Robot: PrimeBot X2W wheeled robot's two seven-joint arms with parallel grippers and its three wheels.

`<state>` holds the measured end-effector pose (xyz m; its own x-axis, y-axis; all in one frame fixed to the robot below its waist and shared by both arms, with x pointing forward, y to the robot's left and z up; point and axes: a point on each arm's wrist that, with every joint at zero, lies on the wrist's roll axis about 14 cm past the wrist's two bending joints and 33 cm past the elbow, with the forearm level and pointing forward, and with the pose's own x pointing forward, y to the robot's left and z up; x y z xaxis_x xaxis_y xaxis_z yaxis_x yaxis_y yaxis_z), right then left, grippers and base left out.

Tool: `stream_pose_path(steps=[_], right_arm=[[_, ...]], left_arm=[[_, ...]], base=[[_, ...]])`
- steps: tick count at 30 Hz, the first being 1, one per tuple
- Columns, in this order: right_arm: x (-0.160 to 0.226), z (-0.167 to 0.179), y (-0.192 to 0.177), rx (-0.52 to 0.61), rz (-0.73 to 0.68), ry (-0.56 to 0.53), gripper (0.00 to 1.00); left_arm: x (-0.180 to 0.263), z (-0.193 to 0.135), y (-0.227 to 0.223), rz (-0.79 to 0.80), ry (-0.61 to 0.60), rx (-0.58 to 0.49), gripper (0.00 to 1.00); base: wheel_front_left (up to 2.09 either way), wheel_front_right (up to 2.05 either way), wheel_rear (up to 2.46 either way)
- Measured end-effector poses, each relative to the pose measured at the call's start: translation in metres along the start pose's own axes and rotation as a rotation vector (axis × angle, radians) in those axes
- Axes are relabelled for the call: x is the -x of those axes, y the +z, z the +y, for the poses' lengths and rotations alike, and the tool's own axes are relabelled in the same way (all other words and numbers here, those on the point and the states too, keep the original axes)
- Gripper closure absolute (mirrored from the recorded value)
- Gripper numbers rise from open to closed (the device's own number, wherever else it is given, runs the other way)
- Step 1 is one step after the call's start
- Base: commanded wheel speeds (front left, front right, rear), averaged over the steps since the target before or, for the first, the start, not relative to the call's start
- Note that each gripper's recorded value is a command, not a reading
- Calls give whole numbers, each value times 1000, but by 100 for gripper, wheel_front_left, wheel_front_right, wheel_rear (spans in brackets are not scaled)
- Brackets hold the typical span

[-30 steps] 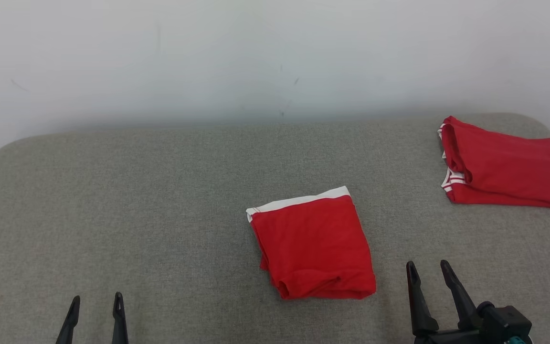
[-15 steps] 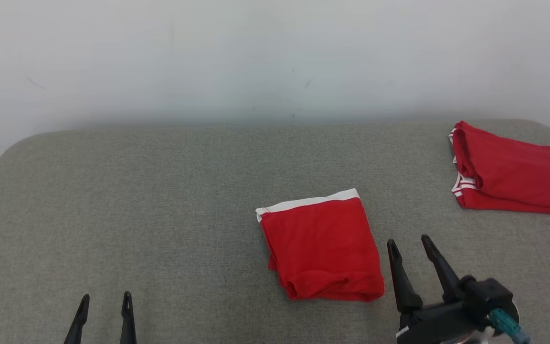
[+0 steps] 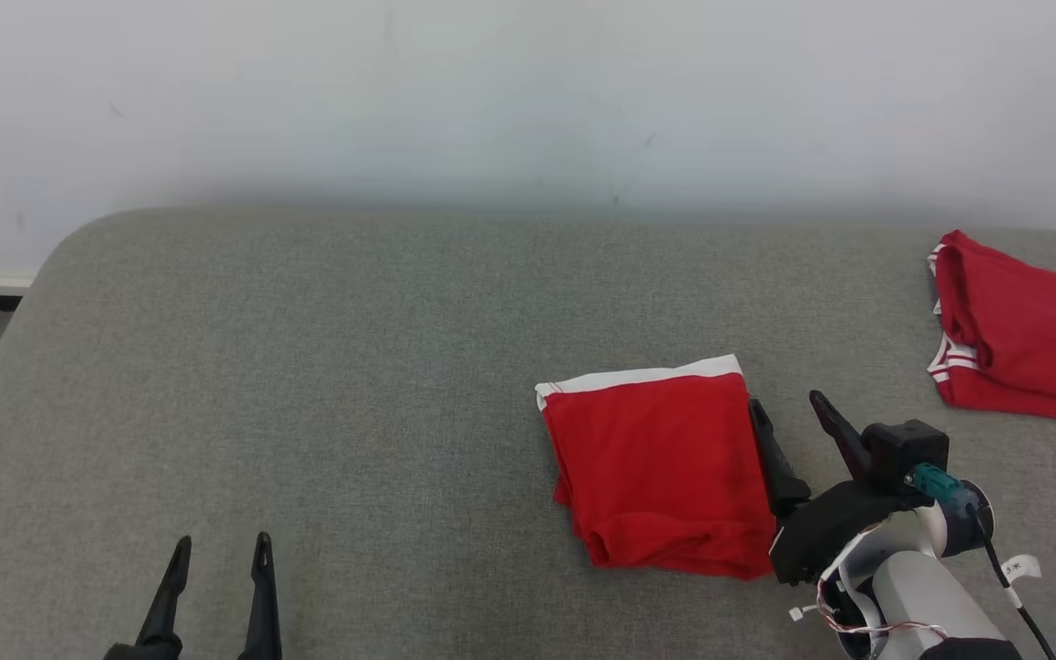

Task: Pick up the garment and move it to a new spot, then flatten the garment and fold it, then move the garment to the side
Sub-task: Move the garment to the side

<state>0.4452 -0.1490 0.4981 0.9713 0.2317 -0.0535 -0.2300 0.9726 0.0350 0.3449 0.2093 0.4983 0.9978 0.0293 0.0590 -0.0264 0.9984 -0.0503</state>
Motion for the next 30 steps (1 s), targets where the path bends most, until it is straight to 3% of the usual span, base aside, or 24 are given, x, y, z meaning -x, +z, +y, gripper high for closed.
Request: stream_pose_path(steps=[10,16,17,19,20,30], right_arm=[[-22,-7,-63,-11,230,-17,0],[-18,7,-103,-38,349,1,0],[-18,9,-105,-41,356,4,20],[-17,13,-108,-59,362,6,93],[-17,14,-109,-67,363,8,100],[-47,-2,-76,-11,273,14,100]], left_arm=[[-7,11,-10,32,35,3,0],[-9,18,-15,49,57,2,0],[-10,18,-15,47,57,1,0],[-12,19,-14,45,58,1,0],[-12,18,-14,45,57,2,0],[-25,14,-17,48,44,10,0]], base=[[0,0,0],[0,0,0],[0,0,0],[0,0,0],[0,0,0],[0,0,0]])
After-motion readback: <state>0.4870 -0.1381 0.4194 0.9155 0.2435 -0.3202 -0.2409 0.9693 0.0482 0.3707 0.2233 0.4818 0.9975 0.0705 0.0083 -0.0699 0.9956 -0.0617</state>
